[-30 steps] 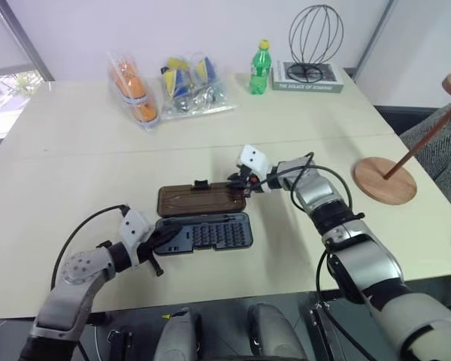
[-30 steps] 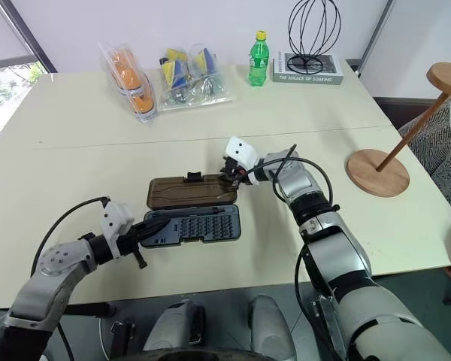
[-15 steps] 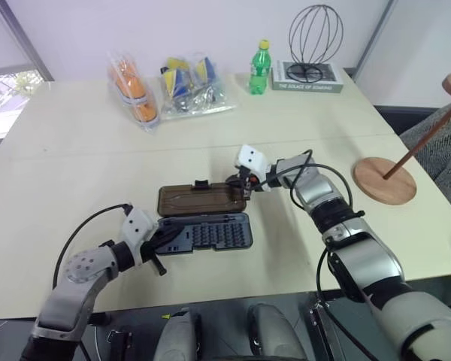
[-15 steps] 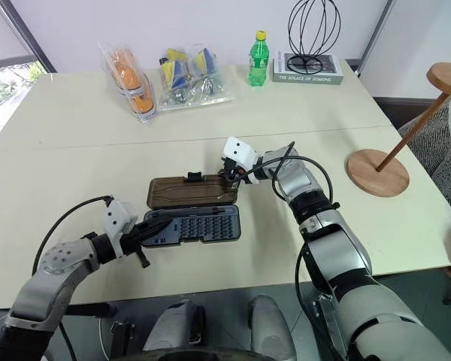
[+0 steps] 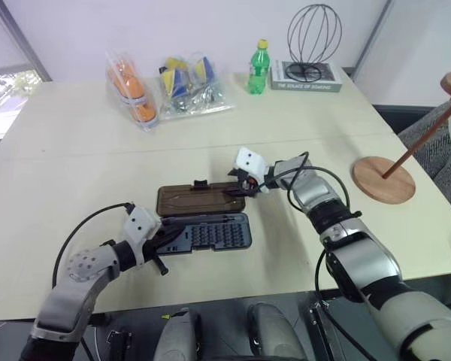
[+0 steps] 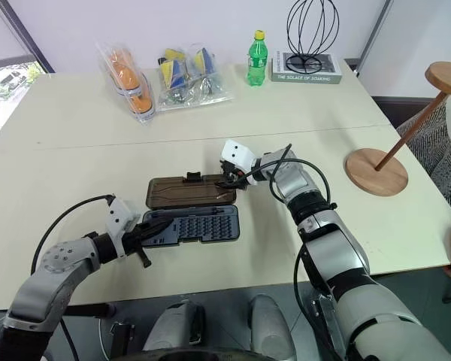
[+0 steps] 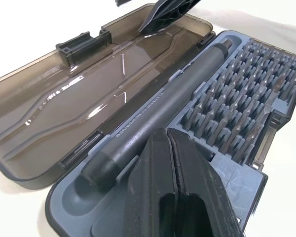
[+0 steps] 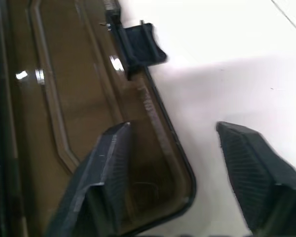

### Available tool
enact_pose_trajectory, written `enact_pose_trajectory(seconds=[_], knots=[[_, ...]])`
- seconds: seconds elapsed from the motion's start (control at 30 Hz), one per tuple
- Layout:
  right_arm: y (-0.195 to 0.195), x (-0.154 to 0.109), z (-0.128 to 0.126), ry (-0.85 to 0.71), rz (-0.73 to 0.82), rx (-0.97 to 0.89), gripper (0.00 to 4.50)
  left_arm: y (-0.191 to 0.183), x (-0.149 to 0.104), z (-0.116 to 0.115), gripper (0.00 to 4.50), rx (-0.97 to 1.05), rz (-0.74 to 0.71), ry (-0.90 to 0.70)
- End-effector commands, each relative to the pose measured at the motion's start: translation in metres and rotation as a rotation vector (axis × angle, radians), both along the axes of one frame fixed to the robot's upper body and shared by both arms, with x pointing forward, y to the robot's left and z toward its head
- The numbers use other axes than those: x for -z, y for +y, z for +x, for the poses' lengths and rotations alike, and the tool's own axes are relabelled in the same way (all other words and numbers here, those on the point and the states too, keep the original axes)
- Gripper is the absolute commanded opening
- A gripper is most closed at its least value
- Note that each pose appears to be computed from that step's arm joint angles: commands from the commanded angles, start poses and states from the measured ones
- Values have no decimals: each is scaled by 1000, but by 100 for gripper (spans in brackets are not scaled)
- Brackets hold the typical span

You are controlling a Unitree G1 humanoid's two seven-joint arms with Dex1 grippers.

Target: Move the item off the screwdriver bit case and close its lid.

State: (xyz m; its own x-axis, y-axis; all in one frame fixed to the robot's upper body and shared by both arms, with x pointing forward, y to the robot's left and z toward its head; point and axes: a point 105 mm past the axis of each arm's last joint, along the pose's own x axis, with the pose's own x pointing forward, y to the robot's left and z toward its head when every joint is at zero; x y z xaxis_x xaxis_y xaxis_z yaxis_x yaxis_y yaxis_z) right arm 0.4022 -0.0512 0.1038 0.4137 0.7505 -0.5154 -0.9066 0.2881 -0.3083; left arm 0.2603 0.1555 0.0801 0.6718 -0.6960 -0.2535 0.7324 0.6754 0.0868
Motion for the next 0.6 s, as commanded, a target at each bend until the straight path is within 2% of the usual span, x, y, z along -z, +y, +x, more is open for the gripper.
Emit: enact_pose_trajectory(seconds=[0.03,0.2,0.3,0.43,0.6], knots=[[1,-1,2,2,-11,-2,286,7,3,-1,0,-16,3,-19],[-3,4,2,31,-33,-1,286,10,9,-1,0,-22,0,-25],[-3,6,2,38,-43,-5,201,15,15,3,0,-34,-2,-27],[-3,7,3,37,-50,-10,4,17,19,4,0,-40,-5,-33],[-5,11,0,2,-96,-57,4,17,26,4,0,-53,-9,-36]])
